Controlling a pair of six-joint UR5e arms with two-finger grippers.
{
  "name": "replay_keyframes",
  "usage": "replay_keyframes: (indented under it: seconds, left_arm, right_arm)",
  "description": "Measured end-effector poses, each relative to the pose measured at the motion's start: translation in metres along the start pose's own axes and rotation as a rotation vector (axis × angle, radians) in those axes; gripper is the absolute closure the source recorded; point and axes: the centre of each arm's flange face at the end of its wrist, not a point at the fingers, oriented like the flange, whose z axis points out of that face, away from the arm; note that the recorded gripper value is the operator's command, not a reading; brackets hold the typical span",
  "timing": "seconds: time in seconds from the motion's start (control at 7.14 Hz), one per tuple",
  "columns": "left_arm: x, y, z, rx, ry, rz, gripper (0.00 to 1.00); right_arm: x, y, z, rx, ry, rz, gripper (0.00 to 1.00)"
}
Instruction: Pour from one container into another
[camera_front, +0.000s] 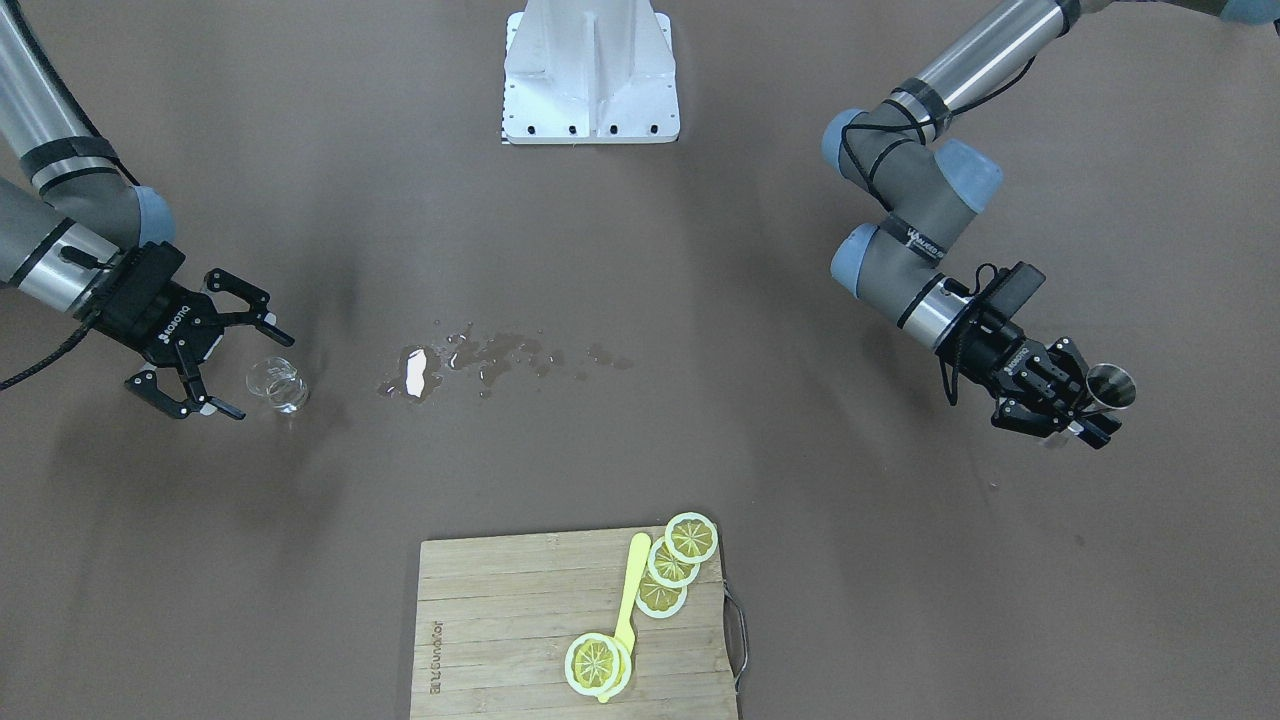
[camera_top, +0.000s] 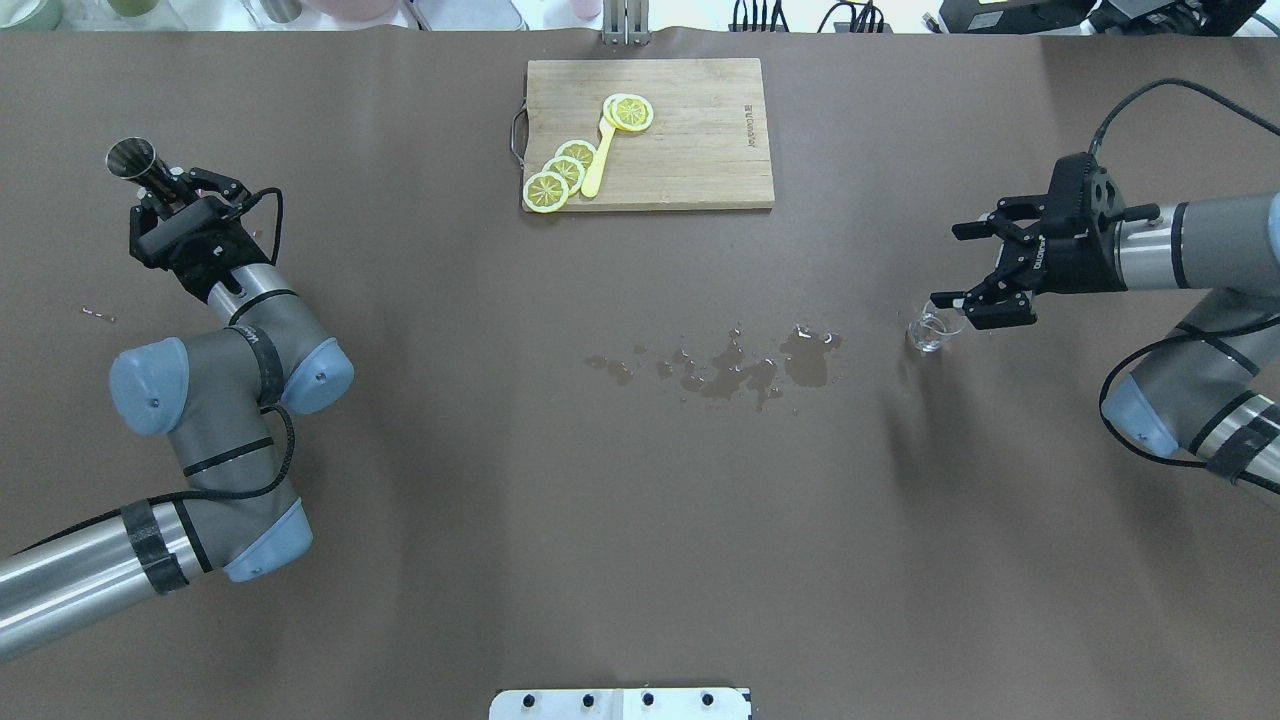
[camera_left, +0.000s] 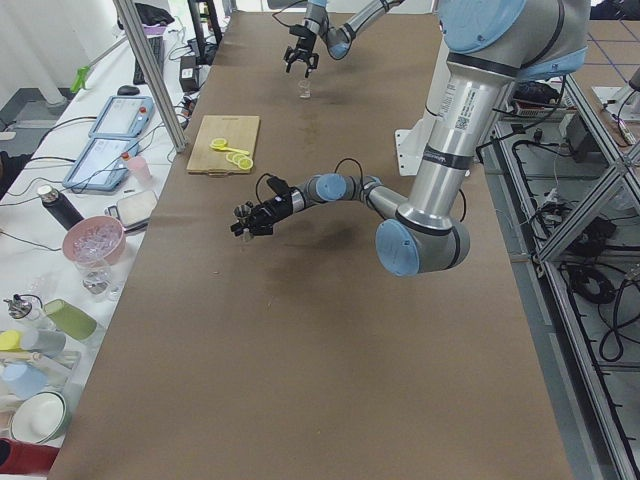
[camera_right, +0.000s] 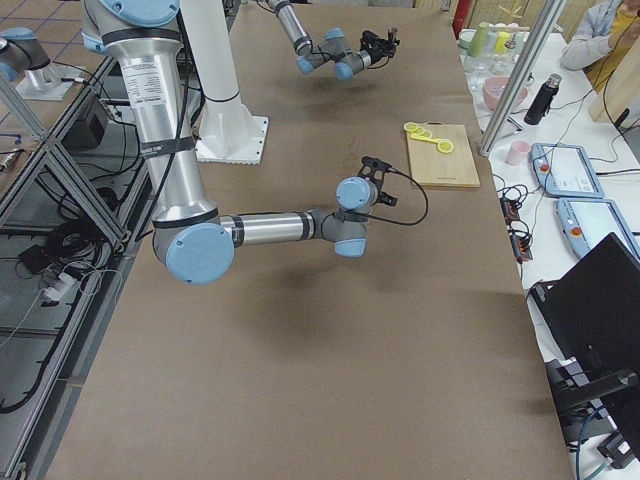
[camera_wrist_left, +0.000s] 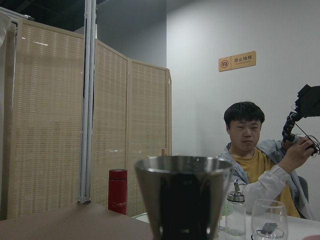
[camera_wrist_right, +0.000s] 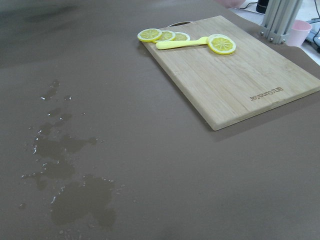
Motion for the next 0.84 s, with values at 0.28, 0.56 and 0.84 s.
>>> replay_keyframes:
  seconds: [0.28, 0.56, 0.84]
  left_arm:
    - [0.010, 0.005, 0.006, 0.008, -0.014, 0.005, 1.00]
    - [0.024, 0.000, 0.011, 0.009, -0.024, -0.021, 1.00]
    - [0.036, -0.009, 0.015, -0.003, -0.028, -0.066, 1.00]
  right_arm:
    - [0.016, -0.020, -0.020, -0.035, 0.033, 0.037, 0.00]
    - [0.032, -0.035, -0.041, -0.118, 0.086, 0.122, 0.00]
    - [0.045, -0.044, -0.052, -0.220, 0.134, 0.222, 0.00]
